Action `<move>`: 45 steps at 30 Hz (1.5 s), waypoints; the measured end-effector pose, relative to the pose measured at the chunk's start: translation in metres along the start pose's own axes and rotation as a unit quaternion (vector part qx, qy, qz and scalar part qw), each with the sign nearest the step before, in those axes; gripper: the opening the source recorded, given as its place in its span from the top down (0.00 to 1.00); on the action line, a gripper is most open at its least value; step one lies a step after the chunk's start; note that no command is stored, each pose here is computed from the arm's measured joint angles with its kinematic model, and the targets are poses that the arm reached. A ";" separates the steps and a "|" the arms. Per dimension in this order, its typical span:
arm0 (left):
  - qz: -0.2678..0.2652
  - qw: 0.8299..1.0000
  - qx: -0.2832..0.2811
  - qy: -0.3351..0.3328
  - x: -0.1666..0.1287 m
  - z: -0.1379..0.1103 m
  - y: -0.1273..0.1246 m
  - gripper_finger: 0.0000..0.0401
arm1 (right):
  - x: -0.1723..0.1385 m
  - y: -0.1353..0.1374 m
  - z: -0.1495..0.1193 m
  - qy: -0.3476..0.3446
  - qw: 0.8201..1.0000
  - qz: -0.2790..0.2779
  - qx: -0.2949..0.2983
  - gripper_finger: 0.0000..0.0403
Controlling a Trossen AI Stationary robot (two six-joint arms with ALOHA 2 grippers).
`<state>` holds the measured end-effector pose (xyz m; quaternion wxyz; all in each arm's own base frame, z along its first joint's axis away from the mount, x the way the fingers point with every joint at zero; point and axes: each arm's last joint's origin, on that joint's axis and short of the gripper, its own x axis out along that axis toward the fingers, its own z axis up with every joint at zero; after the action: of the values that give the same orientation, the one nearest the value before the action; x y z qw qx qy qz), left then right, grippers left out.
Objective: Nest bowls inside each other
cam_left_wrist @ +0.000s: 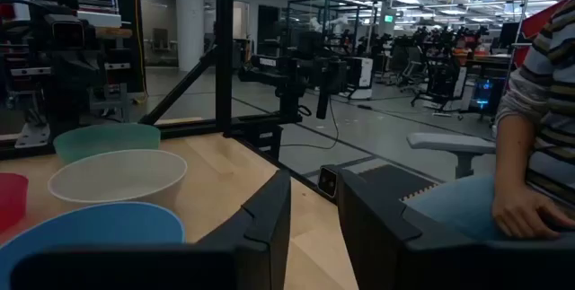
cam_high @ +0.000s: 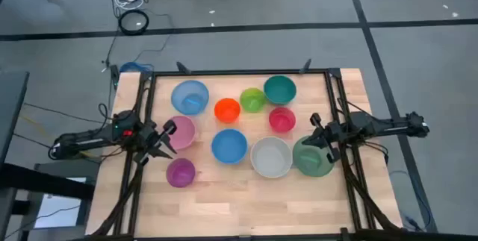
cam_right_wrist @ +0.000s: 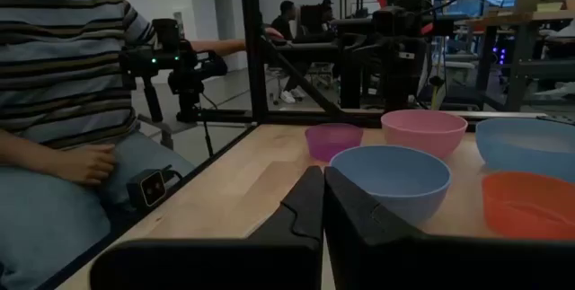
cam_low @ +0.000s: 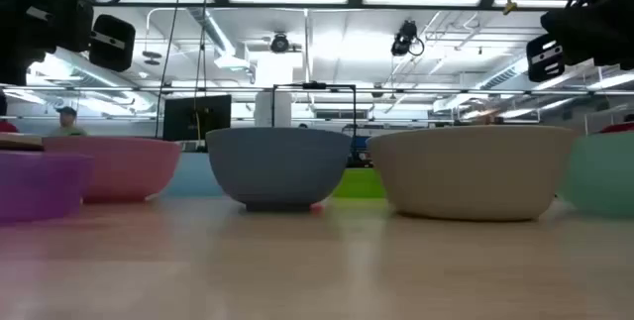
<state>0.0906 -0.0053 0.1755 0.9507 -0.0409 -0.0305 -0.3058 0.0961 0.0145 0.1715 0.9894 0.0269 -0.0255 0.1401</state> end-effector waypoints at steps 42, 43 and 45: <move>0.001 0.999 0.033 -0.002 0.000 0.001 0.000 0.75 | 0.000 0.000 0.000 0.000 1.000 0.000 0.000 1.00; 0.003 0.999 0.052 -0.007 0.000 0.002 0.000 0.75 | 0.000 0.000 0.000 0.000 1.000 0.000 -0.001 1.00; 0.005 0.996 0.088 -0.028 0.000 0.007 -0.001 0.75 | 0.000 0.000 0.003 -0.013 1.000 0.000 -0.021 1.00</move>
<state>0.0898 -0.0051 0.1823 0.9509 0.0345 -0.0834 -0.2959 0.0959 0.0144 0.1742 0.9894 0.0082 -0.0417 0.1387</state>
